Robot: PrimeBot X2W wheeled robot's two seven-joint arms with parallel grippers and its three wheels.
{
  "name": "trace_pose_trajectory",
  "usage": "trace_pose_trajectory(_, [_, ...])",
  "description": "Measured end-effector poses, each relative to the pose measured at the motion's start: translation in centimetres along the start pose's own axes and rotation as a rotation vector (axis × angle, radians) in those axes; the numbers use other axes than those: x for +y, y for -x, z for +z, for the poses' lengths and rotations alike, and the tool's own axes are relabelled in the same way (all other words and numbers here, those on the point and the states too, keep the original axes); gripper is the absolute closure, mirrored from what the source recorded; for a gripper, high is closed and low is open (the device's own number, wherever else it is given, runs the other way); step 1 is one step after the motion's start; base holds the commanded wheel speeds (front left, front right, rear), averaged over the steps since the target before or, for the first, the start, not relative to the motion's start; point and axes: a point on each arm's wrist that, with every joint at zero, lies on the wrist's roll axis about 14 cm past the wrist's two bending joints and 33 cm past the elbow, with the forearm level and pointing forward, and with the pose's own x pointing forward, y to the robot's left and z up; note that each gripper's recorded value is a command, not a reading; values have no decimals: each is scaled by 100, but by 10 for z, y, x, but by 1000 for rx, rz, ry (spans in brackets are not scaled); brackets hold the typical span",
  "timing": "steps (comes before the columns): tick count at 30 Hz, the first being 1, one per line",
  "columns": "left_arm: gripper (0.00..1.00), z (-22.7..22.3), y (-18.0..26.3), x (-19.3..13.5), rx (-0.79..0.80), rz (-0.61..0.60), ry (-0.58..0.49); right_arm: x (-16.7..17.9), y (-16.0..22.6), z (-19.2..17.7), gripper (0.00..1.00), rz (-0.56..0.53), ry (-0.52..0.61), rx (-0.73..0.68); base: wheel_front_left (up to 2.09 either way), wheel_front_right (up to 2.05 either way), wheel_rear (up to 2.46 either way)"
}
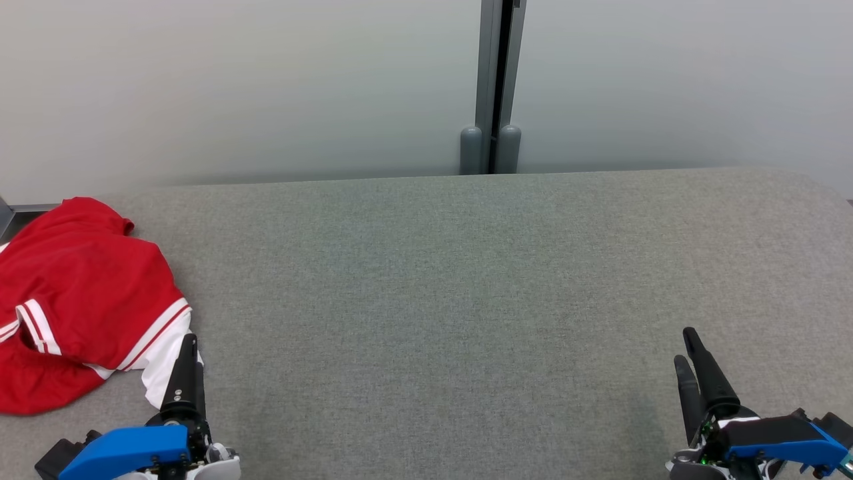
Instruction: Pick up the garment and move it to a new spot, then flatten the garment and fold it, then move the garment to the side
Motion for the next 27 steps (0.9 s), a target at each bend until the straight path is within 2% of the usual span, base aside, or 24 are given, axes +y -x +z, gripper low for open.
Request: trace_pose_trajectory(27, [0,-12,7,0,3,17,-533,3,-2,-6,0,17,531,-6,0,0,0])
